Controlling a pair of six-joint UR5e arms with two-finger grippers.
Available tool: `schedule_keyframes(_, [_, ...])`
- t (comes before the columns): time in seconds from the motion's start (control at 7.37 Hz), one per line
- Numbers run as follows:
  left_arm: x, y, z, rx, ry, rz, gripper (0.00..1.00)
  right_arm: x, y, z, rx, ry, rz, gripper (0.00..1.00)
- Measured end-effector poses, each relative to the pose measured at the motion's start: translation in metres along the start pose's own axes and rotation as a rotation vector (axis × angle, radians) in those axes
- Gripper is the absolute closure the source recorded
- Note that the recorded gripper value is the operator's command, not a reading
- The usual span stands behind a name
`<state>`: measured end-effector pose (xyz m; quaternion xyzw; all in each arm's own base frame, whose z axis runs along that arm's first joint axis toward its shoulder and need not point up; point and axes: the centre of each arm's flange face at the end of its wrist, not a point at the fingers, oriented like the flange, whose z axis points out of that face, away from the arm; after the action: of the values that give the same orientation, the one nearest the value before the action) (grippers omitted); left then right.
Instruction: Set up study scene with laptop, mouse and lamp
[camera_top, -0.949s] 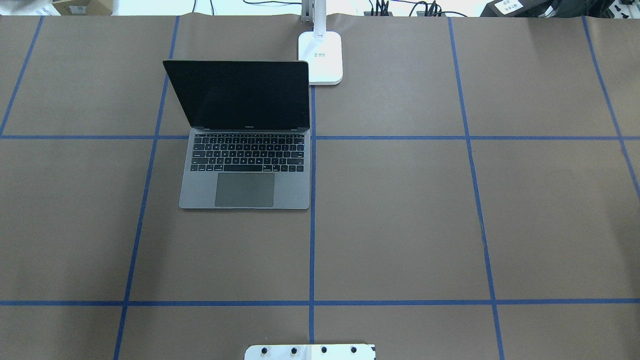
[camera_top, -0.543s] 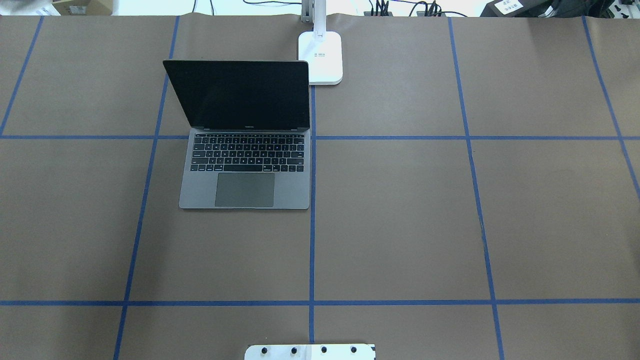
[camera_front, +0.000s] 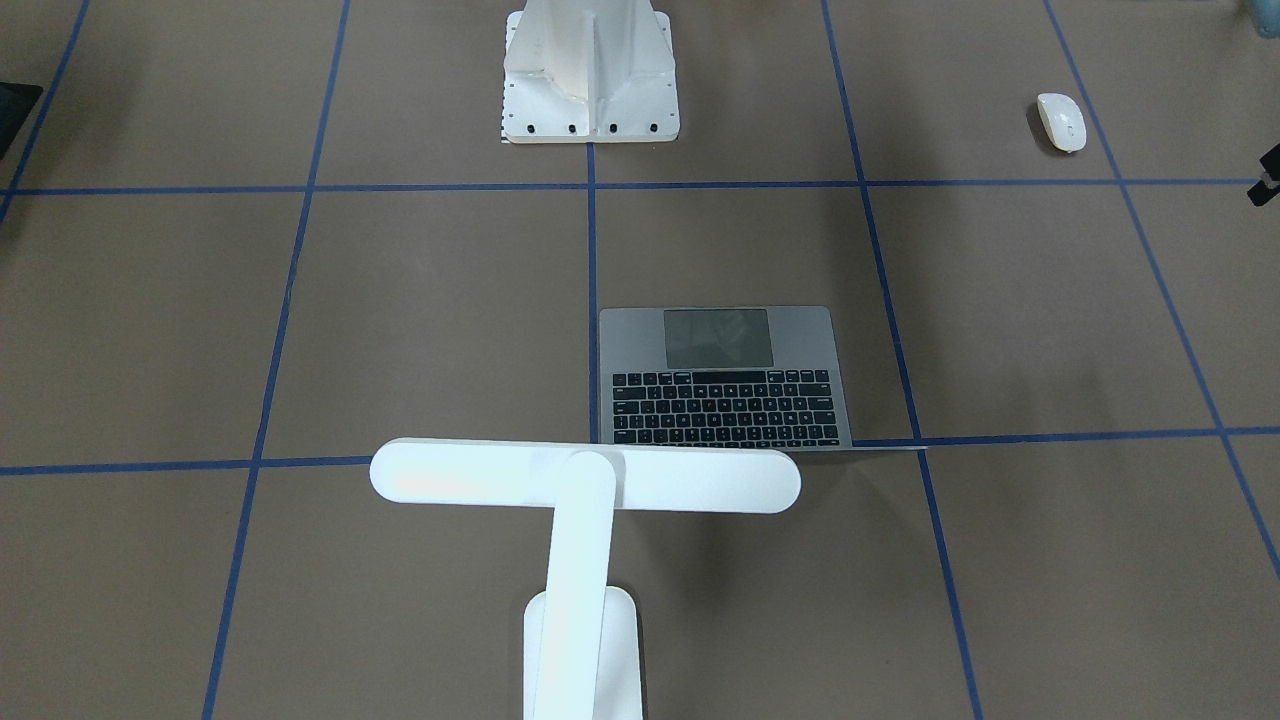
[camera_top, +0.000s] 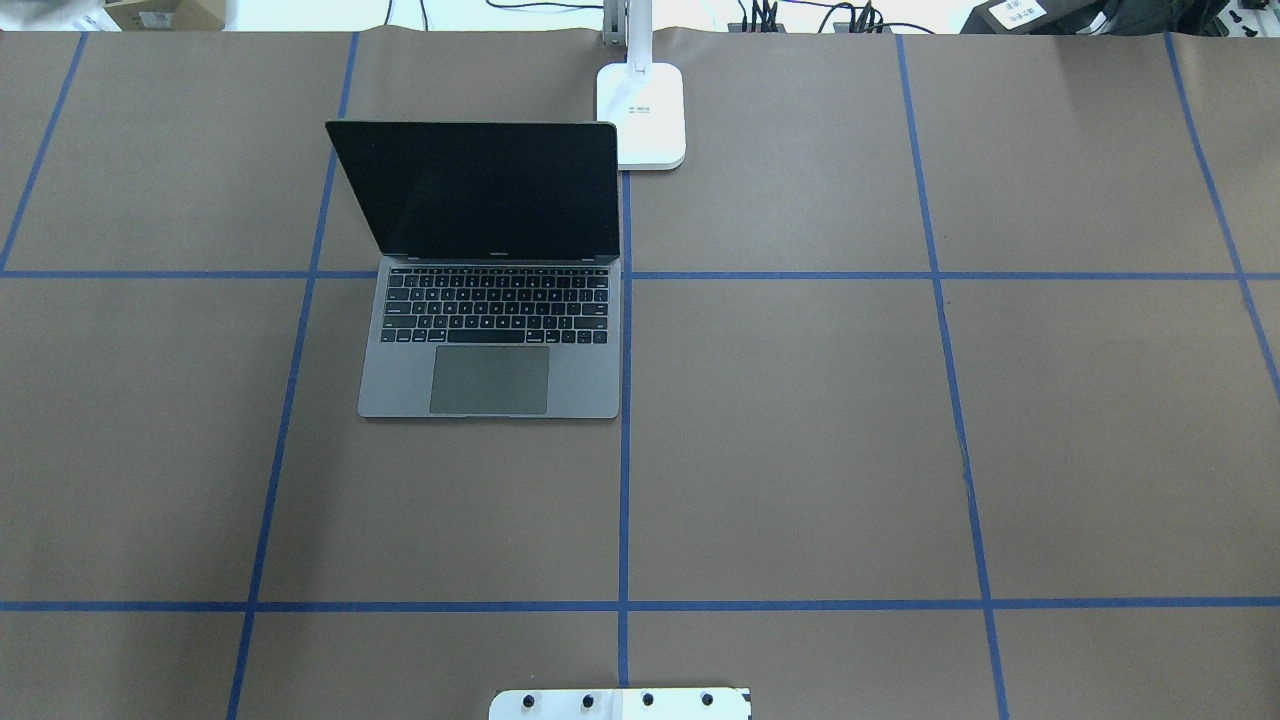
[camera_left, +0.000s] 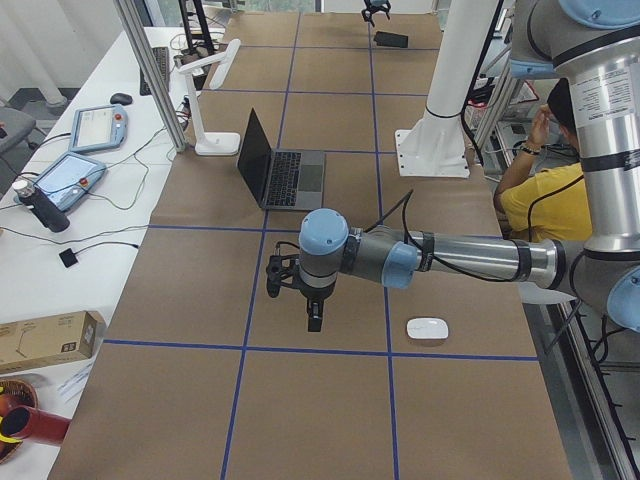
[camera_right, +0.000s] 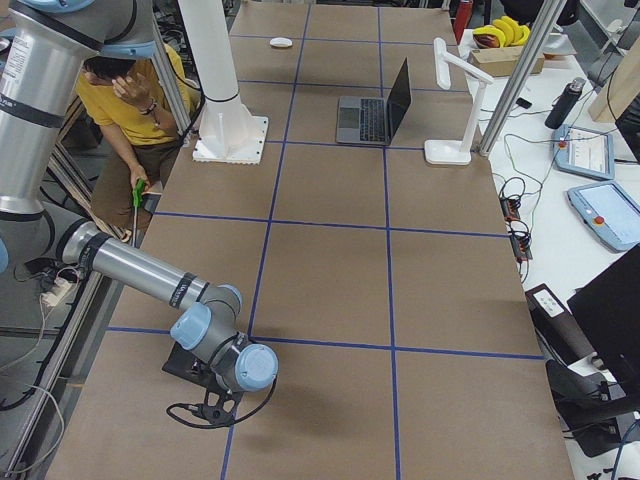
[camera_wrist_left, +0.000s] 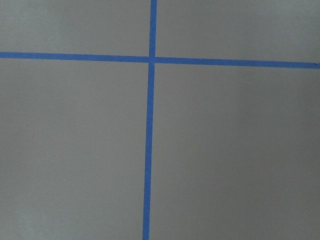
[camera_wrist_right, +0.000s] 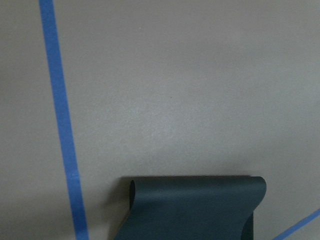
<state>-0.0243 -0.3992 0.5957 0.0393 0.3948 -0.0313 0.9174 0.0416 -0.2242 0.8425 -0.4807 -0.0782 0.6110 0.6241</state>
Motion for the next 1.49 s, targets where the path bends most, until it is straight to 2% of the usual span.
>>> schedule_keyframes(0.41, [0.001, 0.0, -0.001, 0.002, 0.0, 0.003, 0.0, -0.024, 0.004, 0.005, 0.001, 0.033, 0.009, 0.14])
schedule_keyframes(1.22, [0.002, 0.0, -0.002, 0.005, 0.001, 0.006, 0.0, -0.035, 0.019, 0.024, 0.064, 0.11, -0.037, 0.31])
schedule_keyframes(1.49, [0.003, 0.0, -0.003, 0.005, 0.001, 0.007, 0.0, -0.033, 0.017, 0.027, 0.087, 0.125, -0.042, 0.34])
